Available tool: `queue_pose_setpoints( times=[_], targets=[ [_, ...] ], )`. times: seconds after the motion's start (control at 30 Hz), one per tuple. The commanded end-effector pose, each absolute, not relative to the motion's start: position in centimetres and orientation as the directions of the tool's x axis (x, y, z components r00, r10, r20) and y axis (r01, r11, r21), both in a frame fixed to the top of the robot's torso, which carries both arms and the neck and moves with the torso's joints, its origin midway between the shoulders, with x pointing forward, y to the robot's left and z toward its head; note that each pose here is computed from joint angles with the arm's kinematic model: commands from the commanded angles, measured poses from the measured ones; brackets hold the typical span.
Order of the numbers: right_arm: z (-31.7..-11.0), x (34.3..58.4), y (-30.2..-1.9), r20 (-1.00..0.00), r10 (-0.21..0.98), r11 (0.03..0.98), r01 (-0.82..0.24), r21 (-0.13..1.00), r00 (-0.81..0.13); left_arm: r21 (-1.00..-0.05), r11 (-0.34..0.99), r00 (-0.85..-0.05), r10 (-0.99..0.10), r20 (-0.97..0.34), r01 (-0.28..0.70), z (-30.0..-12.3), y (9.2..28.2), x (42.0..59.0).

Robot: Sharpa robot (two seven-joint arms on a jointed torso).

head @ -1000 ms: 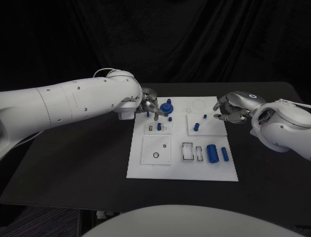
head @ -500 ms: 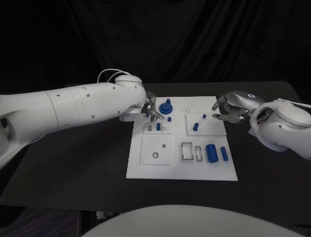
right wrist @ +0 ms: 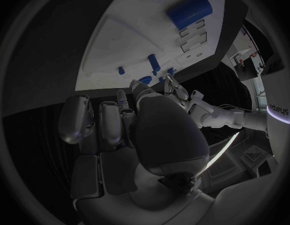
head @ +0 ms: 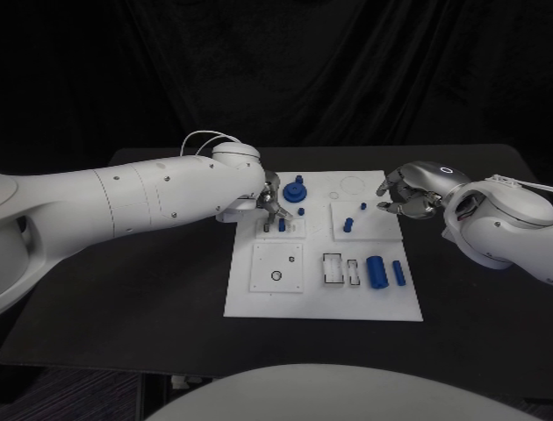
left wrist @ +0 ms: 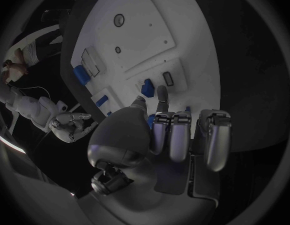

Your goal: Assemble the parts on the task board

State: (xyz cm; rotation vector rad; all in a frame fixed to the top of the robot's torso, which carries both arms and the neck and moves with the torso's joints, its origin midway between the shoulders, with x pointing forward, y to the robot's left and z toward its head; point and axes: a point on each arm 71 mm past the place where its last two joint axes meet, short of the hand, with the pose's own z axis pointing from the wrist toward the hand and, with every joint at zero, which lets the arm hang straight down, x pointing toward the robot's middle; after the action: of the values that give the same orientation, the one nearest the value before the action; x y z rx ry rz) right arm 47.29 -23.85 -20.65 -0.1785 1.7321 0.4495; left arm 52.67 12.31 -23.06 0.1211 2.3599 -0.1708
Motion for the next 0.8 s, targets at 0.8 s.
queue_pose_setpoints(
  times=[0.8],
  targets=[
    [-20.75,47.47,-23.76,-0.969,0.120,0.918,-0.348,0.191,-0.216,-0.128,0.975,-0.715,0.040,-0.698,0.181,-23.67,11.43,52.08]
  ],
)
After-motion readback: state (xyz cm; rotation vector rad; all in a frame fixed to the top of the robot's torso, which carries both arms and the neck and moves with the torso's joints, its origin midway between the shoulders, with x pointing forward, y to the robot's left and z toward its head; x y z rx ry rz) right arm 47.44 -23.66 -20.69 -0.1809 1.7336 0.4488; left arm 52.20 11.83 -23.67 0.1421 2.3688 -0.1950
